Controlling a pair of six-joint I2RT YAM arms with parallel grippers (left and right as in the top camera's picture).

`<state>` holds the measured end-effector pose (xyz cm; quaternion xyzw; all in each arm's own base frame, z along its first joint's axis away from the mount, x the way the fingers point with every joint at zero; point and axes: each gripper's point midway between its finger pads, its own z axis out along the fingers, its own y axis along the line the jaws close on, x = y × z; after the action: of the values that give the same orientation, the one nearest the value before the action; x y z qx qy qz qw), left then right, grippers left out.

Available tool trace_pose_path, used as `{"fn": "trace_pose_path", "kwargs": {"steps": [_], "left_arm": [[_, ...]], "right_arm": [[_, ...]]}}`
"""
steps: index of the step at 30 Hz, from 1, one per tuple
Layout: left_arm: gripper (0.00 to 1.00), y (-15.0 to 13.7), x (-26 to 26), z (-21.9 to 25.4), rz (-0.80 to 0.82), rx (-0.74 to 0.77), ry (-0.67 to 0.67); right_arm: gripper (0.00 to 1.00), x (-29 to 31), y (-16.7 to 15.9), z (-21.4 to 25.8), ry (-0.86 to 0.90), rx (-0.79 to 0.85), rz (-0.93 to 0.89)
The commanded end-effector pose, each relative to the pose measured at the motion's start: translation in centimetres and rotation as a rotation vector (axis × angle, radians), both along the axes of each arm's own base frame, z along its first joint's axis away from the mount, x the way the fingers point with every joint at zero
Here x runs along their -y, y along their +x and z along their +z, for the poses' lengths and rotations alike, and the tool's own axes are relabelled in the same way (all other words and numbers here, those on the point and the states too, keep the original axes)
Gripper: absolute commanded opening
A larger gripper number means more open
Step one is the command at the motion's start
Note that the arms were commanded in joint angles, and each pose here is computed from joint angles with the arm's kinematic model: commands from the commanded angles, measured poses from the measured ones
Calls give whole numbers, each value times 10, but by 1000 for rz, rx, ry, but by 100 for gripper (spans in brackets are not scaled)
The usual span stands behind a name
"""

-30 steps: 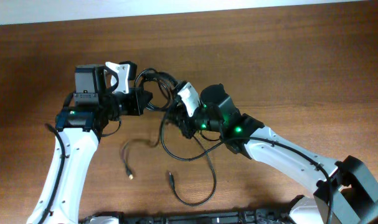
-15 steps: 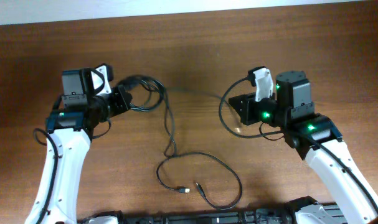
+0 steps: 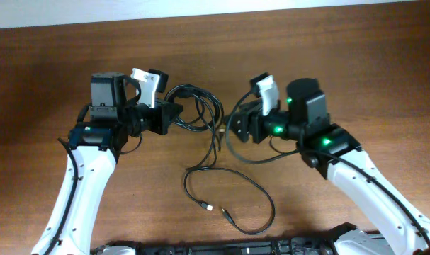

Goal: Untangle cables

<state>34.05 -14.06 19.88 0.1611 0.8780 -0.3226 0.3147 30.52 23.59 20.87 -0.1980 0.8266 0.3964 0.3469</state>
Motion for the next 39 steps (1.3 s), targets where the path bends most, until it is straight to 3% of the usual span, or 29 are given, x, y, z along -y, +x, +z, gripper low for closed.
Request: {"fn": "trace_pose_path", "kwargs": {"steps": [1, 3, 4, 12, 27, 34, 39], "left_arm": [[0, -7, 11, 19, -70, 44, -60], [0, -8, 13, 20, -79, 42, -70], [0, -8, 13, 20, -79, 42, -70], [0, -9, 11, 16, -131, 101, -19], [0, -2, 0, 6, -70, 95, 57], [0, -14, 14, 15, -144, 79, -34], [0, -27, 30, 32, -243, 92, -158]], "right_arm": [[70, -13, 0, -15, -46, 3, 8], [57, -7, 12, -32, -108, -12, -71], [56, -4, 17, -33, -121, -4, -96], [56, -14, 32, -1, -12, 91, -117], [56, -14, 34, 3, 7, 94, -126], [56, -1, 41, -10, -67, 85, -201], [55, -25, 13, -3, 25, 32, -12]]}}
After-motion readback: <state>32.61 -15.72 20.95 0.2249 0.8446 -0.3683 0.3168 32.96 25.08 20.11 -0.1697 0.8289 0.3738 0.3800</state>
